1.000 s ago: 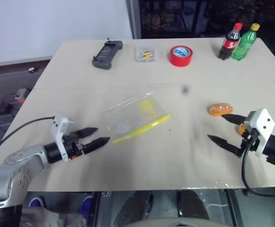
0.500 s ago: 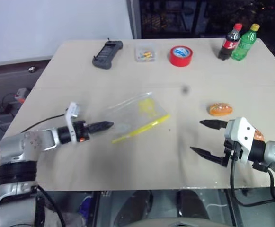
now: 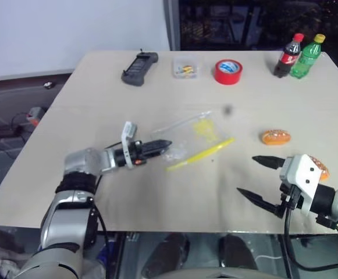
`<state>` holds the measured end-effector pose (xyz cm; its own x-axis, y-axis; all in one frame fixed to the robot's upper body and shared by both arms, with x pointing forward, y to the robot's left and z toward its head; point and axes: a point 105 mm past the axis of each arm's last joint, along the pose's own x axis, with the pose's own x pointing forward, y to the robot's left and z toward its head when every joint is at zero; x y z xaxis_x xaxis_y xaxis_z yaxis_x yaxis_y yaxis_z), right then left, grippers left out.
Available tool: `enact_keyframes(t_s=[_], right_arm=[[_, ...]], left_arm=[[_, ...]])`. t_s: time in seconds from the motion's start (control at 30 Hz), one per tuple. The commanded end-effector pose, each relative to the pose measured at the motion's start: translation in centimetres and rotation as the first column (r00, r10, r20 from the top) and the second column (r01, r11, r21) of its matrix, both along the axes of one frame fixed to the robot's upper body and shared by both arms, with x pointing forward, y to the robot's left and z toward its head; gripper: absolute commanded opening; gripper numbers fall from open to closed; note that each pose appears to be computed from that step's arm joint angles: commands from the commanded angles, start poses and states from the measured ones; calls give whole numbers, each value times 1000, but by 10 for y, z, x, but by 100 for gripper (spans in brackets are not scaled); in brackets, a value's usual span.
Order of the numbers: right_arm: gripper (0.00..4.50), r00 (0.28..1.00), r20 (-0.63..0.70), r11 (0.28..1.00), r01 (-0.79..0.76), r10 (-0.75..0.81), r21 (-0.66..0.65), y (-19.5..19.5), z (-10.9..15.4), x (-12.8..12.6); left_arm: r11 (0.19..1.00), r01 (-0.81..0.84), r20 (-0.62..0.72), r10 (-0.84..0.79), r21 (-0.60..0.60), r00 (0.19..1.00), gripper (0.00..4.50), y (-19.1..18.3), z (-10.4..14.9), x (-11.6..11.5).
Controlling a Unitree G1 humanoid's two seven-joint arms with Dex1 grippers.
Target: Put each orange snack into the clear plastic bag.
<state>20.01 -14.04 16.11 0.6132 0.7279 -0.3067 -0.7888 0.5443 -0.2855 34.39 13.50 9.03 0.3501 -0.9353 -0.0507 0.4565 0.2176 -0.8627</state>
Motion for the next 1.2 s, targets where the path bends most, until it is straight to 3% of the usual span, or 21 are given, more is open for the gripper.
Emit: enact_keyframes(t_s=[0.03, 0.2, 0.3, 0.43, 0.57, 0.67, 0.87, 1.2], right_arm=[[450, 998, 59, 1000, 20, -19, -9, 0, 9, -3], [450, 996, 77, 999, 48, -49, 3, 2, 9, -3], [450, 995, 85, 999, 54, -54, 4, 4, 8, -1], [450, 987, 152, 998, 62, -57, -28, 9, 10, 8], [450, 953, 297, 985, 105, -60, -135, 13, 5, 29], [450, 909, 409, 959, 180, -77, -220, 14, -9, 52], [450, 827, 559, 910, 274, -58, -311, 23, -30, 87], [450, 765, 636, 910, 329, -101, -251, 38, -37, 119]], left_arm=[[999, 25, -154, -20, 28, 988, 317, -20, -37, -11], [1000, 17, -186, -14, 11, 982, 97, -41, -38, -6], [1000, -10, -209, 9, -2, 978, 8, -48, -35, -1], [998, -19, -239, 4, -60, 971, 8, -54, -19, 2], [986, 3, -241, -43, -165, 969, 8, -56, 16, -1], [974, 19, -229, -72, -226, 971, 8, -55, 41, -4], [963, 9, -179, -59, -268, 982, 8, -50, 65, -9], [958, -18, -137, -23, -286, 990, 8, -44, 82, -14]])
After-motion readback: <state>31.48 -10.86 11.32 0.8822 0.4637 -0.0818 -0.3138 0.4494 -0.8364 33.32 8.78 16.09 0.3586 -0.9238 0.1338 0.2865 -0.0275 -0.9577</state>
